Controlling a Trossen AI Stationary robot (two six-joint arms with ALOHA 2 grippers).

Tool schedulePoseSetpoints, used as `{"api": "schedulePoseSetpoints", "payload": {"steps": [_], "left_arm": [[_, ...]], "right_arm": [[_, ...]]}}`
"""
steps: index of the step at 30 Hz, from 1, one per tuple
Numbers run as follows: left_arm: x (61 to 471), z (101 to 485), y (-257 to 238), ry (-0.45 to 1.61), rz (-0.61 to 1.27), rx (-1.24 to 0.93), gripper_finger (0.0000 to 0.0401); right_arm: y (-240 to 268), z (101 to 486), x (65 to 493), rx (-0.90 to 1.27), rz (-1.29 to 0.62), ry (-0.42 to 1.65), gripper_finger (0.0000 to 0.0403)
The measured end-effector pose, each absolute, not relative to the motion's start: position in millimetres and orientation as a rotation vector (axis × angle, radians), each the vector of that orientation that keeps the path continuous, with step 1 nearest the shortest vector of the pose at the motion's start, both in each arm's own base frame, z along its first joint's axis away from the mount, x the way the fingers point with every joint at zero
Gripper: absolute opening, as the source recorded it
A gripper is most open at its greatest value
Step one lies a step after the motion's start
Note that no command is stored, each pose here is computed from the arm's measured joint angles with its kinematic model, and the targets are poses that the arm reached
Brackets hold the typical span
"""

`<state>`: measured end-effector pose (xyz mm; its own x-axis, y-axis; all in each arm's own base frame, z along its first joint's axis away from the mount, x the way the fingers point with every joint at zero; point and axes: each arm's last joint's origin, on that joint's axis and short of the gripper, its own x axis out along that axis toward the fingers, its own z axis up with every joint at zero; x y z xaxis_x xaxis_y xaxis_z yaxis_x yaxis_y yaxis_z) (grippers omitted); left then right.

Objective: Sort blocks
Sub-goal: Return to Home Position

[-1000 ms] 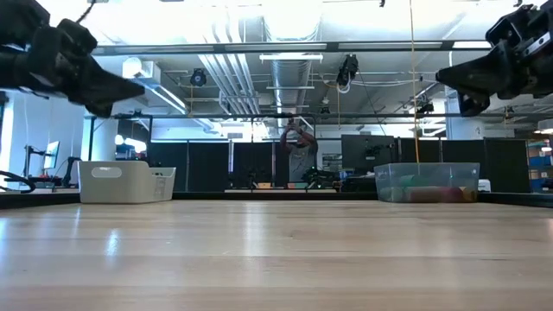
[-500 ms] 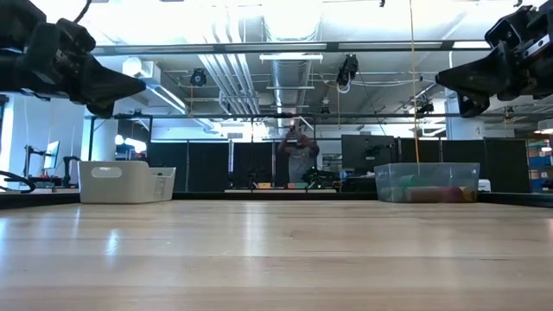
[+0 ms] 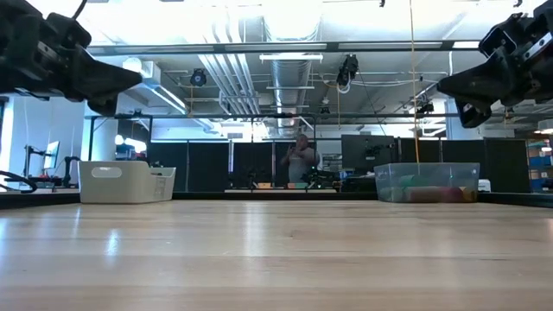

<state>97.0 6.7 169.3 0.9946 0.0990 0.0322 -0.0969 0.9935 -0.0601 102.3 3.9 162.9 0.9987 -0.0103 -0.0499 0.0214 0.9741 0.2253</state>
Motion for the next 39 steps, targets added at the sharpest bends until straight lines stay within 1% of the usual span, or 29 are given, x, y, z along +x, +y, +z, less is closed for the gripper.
{"api": "schedulePoseSetpoints", "payload": {"steps": [12, 18, 30, 39], "left_arm": [[97.6, 168.5, 6.9, -0.021, 0.114, 0.032, 0.0], [97.7, 168.4, 6.9, -0.018, 0.114, 0.043, 0.0], [100.4, 165.3, 7.1, 0.024, 0.113, 0.043, 0.0], [101.1, 166.8, 7.2, 0.038, 0.114, 0.043, 0.0]], "right_arm": [[7.9, 160.2, 103.6, 0.029, 0.069, 0.082, 0.0013], [7.9, 160.2, 103.6, 0.004, 0.069, 0.081, 0.0013], [8.0, 158.9, 104.0, 0.216, 0.061, 0.102, 0.0013], [8.0, 158.9, 104.0, 0.224, 0.06, 0.103, 0.0013]]}}
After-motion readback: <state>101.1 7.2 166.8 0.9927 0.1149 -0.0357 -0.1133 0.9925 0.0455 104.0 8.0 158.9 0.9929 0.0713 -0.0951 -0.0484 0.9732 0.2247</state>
